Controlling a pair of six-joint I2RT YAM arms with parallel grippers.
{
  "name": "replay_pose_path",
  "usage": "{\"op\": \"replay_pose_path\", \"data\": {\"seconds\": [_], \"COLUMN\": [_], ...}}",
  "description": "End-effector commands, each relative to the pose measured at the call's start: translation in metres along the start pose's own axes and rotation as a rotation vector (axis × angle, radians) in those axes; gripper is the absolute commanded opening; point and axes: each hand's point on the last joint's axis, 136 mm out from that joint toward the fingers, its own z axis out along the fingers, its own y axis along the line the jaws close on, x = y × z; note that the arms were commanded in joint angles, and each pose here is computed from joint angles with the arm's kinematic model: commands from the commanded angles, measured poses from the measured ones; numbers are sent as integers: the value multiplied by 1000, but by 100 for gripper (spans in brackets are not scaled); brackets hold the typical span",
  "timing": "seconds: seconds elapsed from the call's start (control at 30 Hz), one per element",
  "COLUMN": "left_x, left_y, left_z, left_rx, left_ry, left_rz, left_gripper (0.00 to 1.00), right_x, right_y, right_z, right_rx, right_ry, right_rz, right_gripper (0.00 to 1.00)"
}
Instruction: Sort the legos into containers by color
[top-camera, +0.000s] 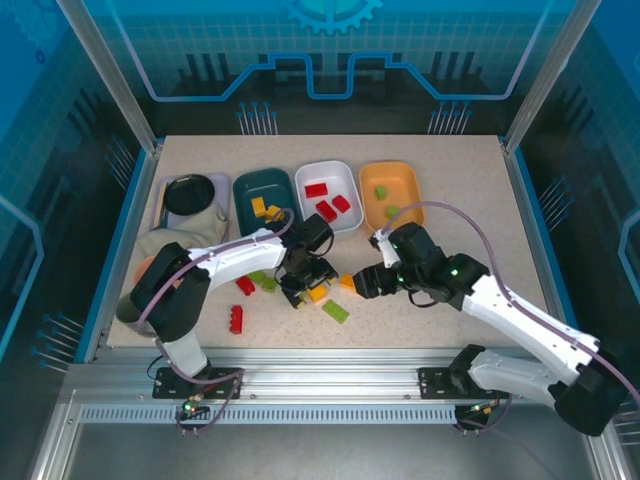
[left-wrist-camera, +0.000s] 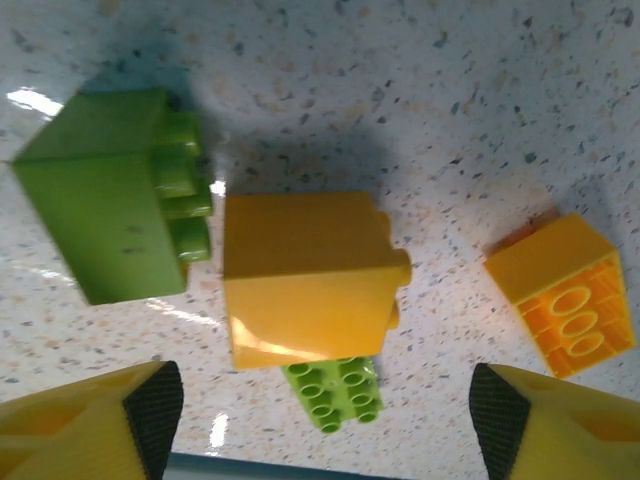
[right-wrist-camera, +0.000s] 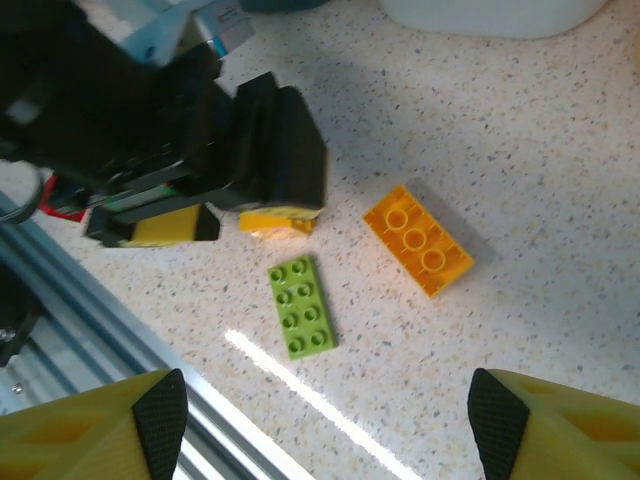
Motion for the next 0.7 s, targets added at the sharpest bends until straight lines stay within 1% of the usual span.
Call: {"op": "replay_pose_path", "data": {"seconds": [0.0,0.2,0.33,0.43,0.53,0.67], "left_x": [-4,-2,-5,-5,-5,-13], "left_y": [-2,9,6,2,-6,-18], "left_z": [8,18,24,20,5,-42], "left_rx": [-31,-93,-92,-84,-55,-2], "left_ry": [-32,-51,-61,-83,-115,-220], "left_rz": [-31,-21,-4,23,54,119], "left_gripper": [74,64,54,47,42,41], "right_x": [14,21,19,18,15,4], "right_y": [5,-1,-2,-1,0,4], "right_z": [-8,-17,-18,-19,-22,-29], "right_rx": [-49,-40,-40,-40,-41,-52], "right_ry": [19,6,1,-1,-15,-46], "right_rz": [9,33,41,43,46,45], "right_gripper": [78,78,78,78,77,76]}}
